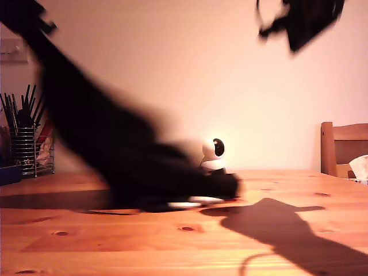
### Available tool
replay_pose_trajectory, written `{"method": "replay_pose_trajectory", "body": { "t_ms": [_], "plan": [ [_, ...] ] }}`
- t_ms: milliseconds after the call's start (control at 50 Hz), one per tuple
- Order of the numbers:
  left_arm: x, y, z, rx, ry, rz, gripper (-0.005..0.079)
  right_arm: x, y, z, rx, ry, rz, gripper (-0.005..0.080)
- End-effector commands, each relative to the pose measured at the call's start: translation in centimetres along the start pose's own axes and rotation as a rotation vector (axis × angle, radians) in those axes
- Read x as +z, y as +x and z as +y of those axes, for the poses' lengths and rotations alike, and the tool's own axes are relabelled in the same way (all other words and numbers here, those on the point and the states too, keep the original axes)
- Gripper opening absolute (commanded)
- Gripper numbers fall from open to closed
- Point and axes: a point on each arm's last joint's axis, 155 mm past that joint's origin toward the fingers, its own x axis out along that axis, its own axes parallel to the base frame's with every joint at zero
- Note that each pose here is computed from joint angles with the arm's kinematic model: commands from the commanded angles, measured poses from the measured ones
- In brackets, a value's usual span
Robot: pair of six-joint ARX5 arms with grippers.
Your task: Fold the shorts in front of you. After folding it, place it to the right side.
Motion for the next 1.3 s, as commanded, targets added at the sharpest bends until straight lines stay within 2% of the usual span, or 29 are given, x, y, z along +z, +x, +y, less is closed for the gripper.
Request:
{"method": "replay_pose_trajectory", "body": {
  "t_ms": [0,120,240,340,400,520,680,1000,1180,1280],
  "plan": [
    [1.6,-0.8,-0.6,-0.037,0.003,-0.042,-0.0024,1.3,-0.8,0.5,0.032,-0.004,-0.015,-0.0013],
    [2.1,-1.4,-1.6,-0.111,-0.006,-0.06,-0.0024,1.5,-1.6,2.6,0.147,0.018,-0.006,-0.0013],
    [0.3,-1.7,-4.1,-0.225,-0.019,0.005,-0.0023,0.9,-2.7,8.2,0.386,0.025,0.015,-0.0013],
    [0.1,-2.4,-5.6,-0.301,-0.005,0.007,-0.0023,1.4,-3.6,12.1,0.549,0.059,0.002,-0.0011],
    [0.6,-3.4,-5.8,-0.313,0.012,-0.009,-0.0023,1.3,-3.7,14.0,0.618,0.082,0.014,0.0023],
    [2.4,-6.2,-5.9,-0.334,0.051,-0.081,-0.0024,0.5,-3.2,17.9,0.733,0.088,0.049,0.0176],
    [4.2,-10.1,-5.9,-0.385,0.05,-0.171,-0.0024,0.0,-2.4,22.3,0.861,0.117,0.064,0.0269],
    [5.7,-15.3,-5.0,-0.386,0.141,-0.288,-0.0024,1.9,-2.7,26.3,1.009,0.116,-0.043,0.0283],
    [6.1,-16.1,-4.4,-0.368,0.135,-0.308,-0.0024,0.9,-6.7,29.3,1.23,0.012,-0.066,0.0285],
    [6.4,-16.0,-4.2,-0.362,0.128,-0.312,-0.0024,-0.3,-8.5,30.5,1.285,-0.085,-0.071,0.0299]
  ]
}}
